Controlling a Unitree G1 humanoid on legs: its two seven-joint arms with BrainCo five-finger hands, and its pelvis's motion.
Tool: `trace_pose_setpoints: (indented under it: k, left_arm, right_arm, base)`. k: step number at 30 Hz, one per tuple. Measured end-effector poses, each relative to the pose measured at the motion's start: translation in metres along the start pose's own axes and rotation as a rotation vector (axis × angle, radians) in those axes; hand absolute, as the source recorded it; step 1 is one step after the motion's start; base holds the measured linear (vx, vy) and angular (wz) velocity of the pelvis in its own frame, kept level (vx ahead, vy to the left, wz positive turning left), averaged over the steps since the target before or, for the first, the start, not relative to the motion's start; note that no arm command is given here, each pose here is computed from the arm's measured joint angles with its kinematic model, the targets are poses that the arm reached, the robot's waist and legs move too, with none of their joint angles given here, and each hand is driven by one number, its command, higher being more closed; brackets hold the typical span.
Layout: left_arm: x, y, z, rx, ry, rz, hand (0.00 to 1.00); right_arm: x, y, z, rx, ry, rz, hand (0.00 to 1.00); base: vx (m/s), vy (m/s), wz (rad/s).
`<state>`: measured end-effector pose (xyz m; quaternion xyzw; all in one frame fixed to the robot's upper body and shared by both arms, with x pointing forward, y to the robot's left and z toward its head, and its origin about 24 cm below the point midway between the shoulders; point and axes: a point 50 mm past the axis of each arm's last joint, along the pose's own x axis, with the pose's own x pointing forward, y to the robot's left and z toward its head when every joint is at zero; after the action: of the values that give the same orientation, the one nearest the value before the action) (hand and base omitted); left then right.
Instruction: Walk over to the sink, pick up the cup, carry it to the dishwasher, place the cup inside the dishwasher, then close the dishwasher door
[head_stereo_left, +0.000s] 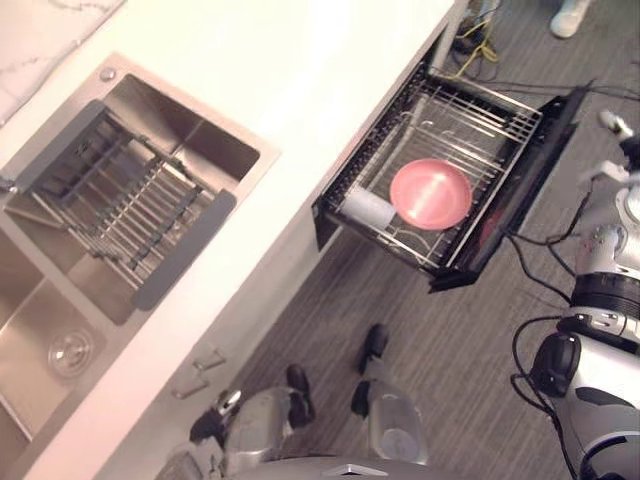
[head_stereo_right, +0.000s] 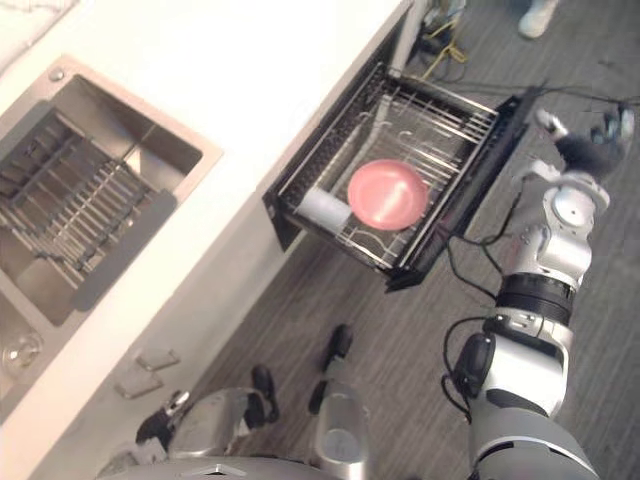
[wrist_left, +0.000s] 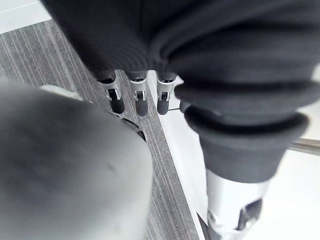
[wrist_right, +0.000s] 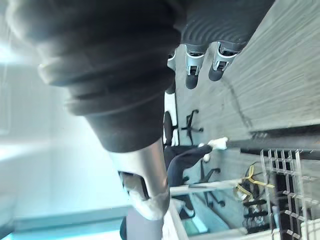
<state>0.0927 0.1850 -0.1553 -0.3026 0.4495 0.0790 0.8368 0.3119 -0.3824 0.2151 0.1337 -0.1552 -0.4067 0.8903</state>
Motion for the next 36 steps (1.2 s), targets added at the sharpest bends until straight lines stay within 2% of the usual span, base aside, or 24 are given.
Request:
trace_pose_setpoints:
  k: [2,6,9,13,18,22,25,29,33,36]
  left_arm:
    - [-0.001,0.004,-0.005,-0.006,0.019,0.014,0.00]
    - [-0.002,0.004,-0.008,-0.001,0.024,0.010,0.00]
    - [0.000,-0.002,-0.010,0.024,0.040,-0.017,0.00]
    - [0.003,-0.012,-0.010,0.033,0.044,-0.061,0.00]
    - [0.007,-0.020,-0.006,0.024,0.034,-0.098,0.00]
    - [0.008,-0.026,-0.002,0.022,0.020,-0.139,0.00]
    - [0.009,-0.028,-0.001,0.021,0.028,-0.148,0.00]
    - [0.010,-0.033,0.003,0.024,0.021,-0.175,0.00]
    - [0.011,-0.038,0.003,0.020,0.017,-0.196,0.00]
    - [0.011,-0.038,0.003,0.016,0.023,-0.201,0.00]
  right_arm:
    - [0.000,-0.016,-0.025,0.033,0.127,-0.044,1.00]
    - [-0.003,-0.024,-0.043,0.093,0.248,-0.061,1.00]
    - [0.000,-0.020,-0.038,0.134,0.269,-0.020,1.00]
    - [0.009,-0.001,-0.010,0.139,0.211,0.107,1.00]
    - [0.010,0.029,0.007,-0.042,0.163,0.300,1.00]
    - [0.013,0.025,0.002,-0.194,0.215,0.344,1.00]
    - [0.013,0.025,-0.004,-0.378,0.281,0.432,1.00]
    - [0.015,0.030,-0.004,-0.539,0.315,0.523,1.00]
    - [0.017,0.032,-0.004,-0.667,0.297,0.524,1.00]
    - [0.014,0.055,-0.001,-0.765,0.234,0.549,1.00]
  base:
    - [-0.04,0.048,-0.12]
    - [-0.02,0.018,-0.11]
    - [0.01,0.031,-0.09]
    - [0.00,0.078,-0.09]
    - [-0.03,0.122,0.07]
    - [-0.04,0.143,0.22]
    - [-0.05,0.125,0.22]
    - [-0.07,0.087,0.43]
    - [-0.09,0.014,0.55]
    - [-0.07,-0.026,0.47]
